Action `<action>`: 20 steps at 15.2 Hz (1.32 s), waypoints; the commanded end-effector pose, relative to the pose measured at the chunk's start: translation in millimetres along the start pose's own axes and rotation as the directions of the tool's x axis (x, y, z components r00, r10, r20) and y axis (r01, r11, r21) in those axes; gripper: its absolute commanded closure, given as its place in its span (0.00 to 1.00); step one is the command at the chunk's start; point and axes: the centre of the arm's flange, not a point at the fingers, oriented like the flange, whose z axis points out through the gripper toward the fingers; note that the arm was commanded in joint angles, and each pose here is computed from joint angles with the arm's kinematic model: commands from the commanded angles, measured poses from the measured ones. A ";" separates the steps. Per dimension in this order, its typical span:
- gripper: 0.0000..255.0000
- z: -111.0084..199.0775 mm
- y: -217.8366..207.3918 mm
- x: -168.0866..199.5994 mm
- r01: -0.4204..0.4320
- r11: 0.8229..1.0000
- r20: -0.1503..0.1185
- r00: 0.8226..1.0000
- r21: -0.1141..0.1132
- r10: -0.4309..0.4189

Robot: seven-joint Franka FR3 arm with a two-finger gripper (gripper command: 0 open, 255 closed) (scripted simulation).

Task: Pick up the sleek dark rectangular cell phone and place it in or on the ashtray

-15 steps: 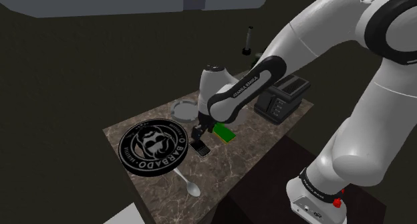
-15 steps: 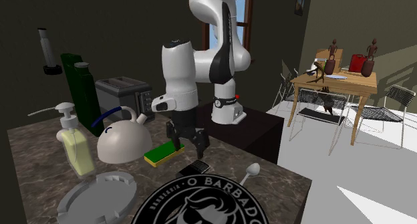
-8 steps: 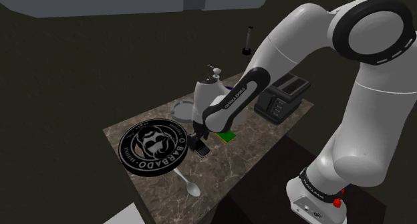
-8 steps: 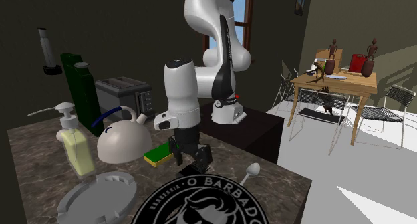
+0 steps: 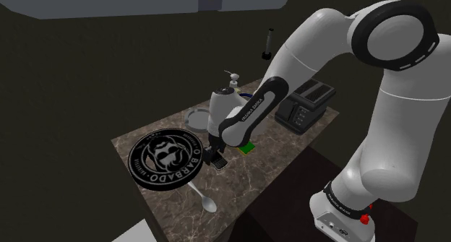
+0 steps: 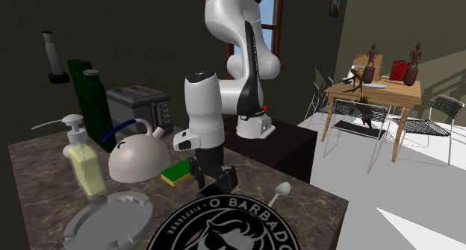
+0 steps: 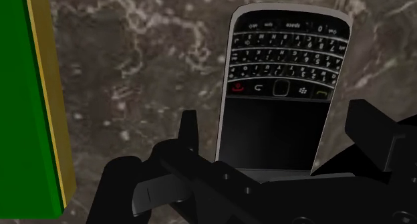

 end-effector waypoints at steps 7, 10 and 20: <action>1.00 0.2 0.0 -0.2 0.000 1.000 0.000 1.000 0.000 0.000; 1.00 0.1 0.0 -0.2 0.000 1.000 0.000 1.000 0.000 0.000; 1.00 -42.1 -2.4 -1.1 0.000 1.000 0.000 1.000 0.000 0.000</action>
